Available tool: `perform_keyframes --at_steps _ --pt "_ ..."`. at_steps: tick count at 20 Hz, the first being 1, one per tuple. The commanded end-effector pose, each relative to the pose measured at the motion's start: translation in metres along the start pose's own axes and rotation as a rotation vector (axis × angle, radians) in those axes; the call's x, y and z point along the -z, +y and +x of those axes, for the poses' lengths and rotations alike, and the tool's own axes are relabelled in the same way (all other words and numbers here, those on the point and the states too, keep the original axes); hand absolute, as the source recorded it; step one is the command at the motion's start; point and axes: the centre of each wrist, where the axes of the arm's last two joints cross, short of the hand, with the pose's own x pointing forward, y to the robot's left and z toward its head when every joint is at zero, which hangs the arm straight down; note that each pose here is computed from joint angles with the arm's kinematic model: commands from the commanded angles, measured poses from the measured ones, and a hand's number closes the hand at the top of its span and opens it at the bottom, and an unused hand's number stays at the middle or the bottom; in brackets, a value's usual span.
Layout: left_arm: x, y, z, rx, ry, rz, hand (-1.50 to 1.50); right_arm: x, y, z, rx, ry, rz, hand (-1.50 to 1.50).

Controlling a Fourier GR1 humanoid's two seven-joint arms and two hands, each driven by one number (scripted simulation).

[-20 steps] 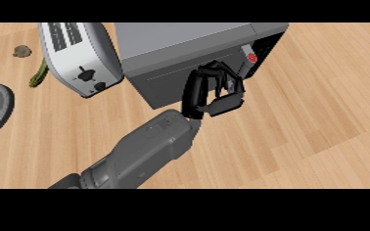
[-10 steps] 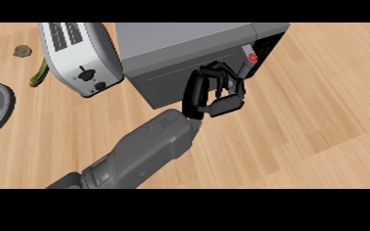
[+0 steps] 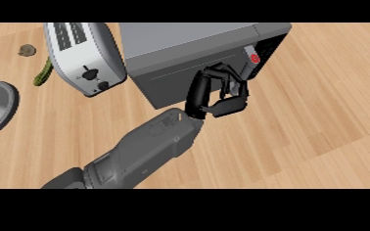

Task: Pick up the milk, place it into the microwave and close the microwave

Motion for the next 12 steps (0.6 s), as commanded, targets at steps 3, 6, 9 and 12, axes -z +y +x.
perform_keyframes --at_steps 3,6,9,12 --pt "0.009 0.03 -0.021 0.106 0.147 0.168 1.5 0.001 0.001 0.008 0.0 0.0 0.017 -1.5" --pt "0.001 0.037 -0.03 0.128 0.197 0.231 1.5 -0.001 0.003 0.01 -0.003 0.001 0.021 -1.5" --pt "-0.001 0.036 -0.03 0.092 0.23 0.233 1.5 -0.004 0.002 0.014 -0.013 0.008 0.007 -1.5" --pt "-0.001 0.037 -0.031 0.082 0.226 0.231 -1.5 -0.008 0.003 0.016 -0.004 0.014 -0.006 -1.5"
